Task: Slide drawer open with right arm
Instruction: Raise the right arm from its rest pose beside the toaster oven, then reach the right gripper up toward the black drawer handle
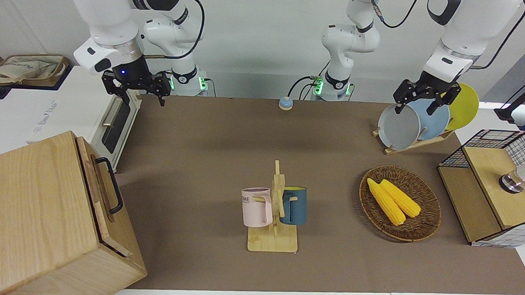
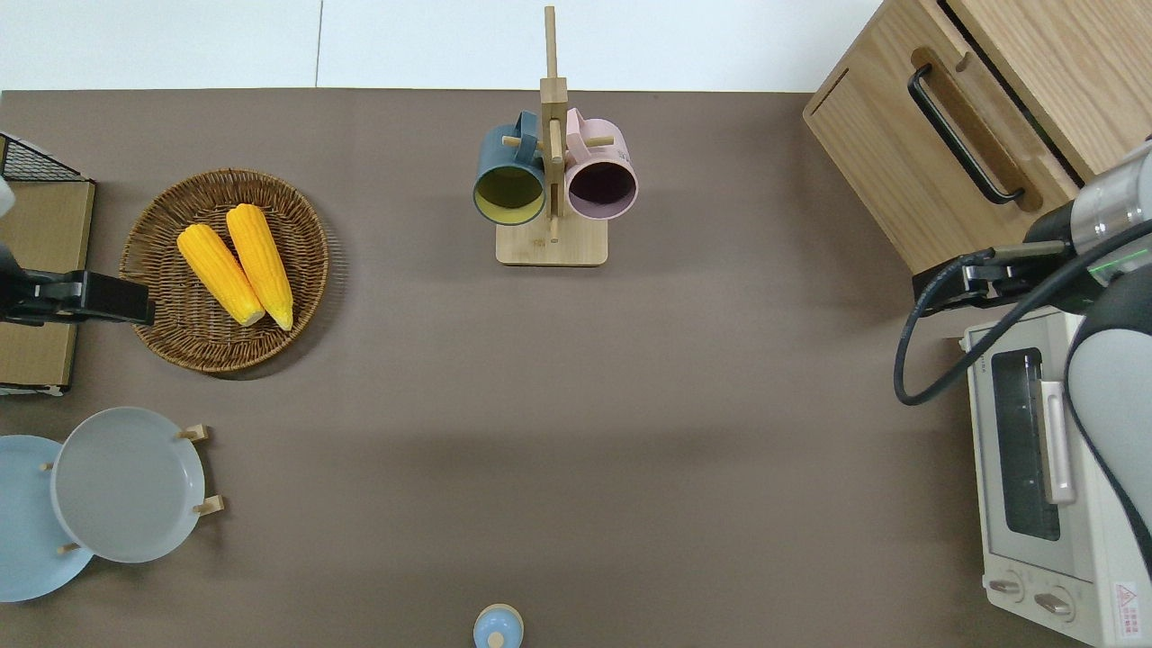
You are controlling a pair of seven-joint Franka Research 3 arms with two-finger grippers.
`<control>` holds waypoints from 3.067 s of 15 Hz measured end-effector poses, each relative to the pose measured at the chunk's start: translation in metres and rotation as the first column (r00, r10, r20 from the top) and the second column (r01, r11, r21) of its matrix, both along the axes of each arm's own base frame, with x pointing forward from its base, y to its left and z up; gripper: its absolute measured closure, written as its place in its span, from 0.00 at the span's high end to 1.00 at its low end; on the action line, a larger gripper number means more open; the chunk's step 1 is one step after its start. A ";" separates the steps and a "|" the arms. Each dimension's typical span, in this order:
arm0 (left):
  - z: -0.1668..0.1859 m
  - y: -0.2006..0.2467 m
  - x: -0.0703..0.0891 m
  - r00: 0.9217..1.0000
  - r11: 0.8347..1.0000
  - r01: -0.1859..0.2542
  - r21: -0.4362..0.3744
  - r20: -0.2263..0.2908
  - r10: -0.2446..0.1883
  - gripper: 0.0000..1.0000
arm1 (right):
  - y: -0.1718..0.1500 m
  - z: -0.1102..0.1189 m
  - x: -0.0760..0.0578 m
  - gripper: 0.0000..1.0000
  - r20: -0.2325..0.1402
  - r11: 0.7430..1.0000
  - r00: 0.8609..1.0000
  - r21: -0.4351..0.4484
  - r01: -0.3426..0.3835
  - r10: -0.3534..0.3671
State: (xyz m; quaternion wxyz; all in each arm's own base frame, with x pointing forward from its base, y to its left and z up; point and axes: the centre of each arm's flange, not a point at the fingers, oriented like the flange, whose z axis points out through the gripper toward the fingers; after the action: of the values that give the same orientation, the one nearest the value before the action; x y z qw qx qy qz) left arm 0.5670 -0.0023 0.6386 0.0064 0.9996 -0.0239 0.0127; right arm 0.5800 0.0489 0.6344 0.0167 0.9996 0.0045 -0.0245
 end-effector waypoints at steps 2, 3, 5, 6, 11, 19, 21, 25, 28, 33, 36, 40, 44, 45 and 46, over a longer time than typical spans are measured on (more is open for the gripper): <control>0.000 0.000 0.000 1.000 1.000 0.000 0.000 0.000 0.000 1.00 | -0.007 0.000 0.001 1.00 0.000 1.000 1.000 0.001 0.012 -0.012; 0.000 0.000 0.000 1.000 1.000 0.000 0.000 0.000 0.000 1.00 | -0.011 0.000 0.001 1.00 -0.001 1.000 1.000 0.003 0.018 -0.018; 0.000 0.000 0.000 1.000 1.000 0.000 0.000 0.000 0.000 1.00 | -0.017 0.000 0.001 1.00 -0.001 1.000 1.000 0.007 0.024 -0.024; 0.000 0.000 0.000 1.000 1.000 0.000 0.000 0.000 0.000 1.00 | -0.020 0.000 0.002 1.00 -0.001 1.000 1.000 0.004 0.025 -0.025; 0.000 0.000 0.000 1.000 1.000 0.000 0.000 0.000 0.000 1.00 | -0.017 0.000 0.001 1.00 0.002 0.999 1.000 -0.030 0.012 -0.012; 0.000 0.000 0.000 1.000 1.000 0.000 0.000 0.000 0.000 1.00 | -0.022 0.002 0.002 0.99 0.014 0.984 1.000 -0.180 0.001 0.001; 0.000 0.000 0.000 1.000 1.000 0.000 0.000 0.000 0.000 1.00 | -0.013 0.001 0.003 0.99 0.016 0.973 1.000 -0.232 -0.021 0.026; 0.000 0.000 0.000 1.000 1.000 0.000 0.000 0.000 0.000 1.00 | 0.012 -0.003 0.006 0.99 0.012 0.928 0.996 -0.363 -0.082 0.092; 0.000 0.000 0.000 1.000 1.000 0.000 0.000 0.000 0.000 1.00 | 0.032 -0.012 0.008 0.99 -0.004 0.872 0.989 -0.472 -0.133 0.148; 0.000 0.000 0.000 1.000 1.000 0.000 0.000 0.000 0.000 1.00 | 0.046 -0.034 0.021 0.99 -0.006 0.778 0.973 -0.599 -0.188 0.230; 0.000 0.000 0.000 1.000 1.000 0.000 0.000 0.000 0.000 1.00 | 0.049 -0.050 0.032 0.99 -0.006 0.723 0.960 -0.657 -0.214 0.279; 0.000 0.000 0.000 1.000 1.000 0.000 0.000 0.000 0.000 0.99 | 0.068 -0.075 0.046 0.99 -0.017 0.614 0.935 -0.750 -0.247 0.355; 0.000 0.000 0.000 1.000 1.000 0.000 0.000 0.000 0.000 1.00 | 0.090 -0.100 0.058 0.99 -0.031 0.486 0.900 -0.833 -0.264 0.436; 0.000 0.000 0.000 1.000 1.000 0.000 0.000 0.000 0.000 1.00 | 0.093 -0.104 0.061 0.99 -0.037 0.453 0.889 -0.850 -0.268 0.457; 0.000 0.000 0.000 1.000 1.000 0.000 0.000 0.000 0.000 1.00 | 0.094 -0.109 0.064 0.99 -0.045 0.420 0.878 -0.866 -0.272 0.476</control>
State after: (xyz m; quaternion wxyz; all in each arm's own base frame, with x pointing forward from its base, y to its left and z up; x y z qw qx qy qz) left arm 0.5670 -0.0023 0.6386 0.0064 0.9996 -0.0239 0.0127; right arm 0.6443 0.1428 0.5252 0.5095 0.8292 0.2135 0.0849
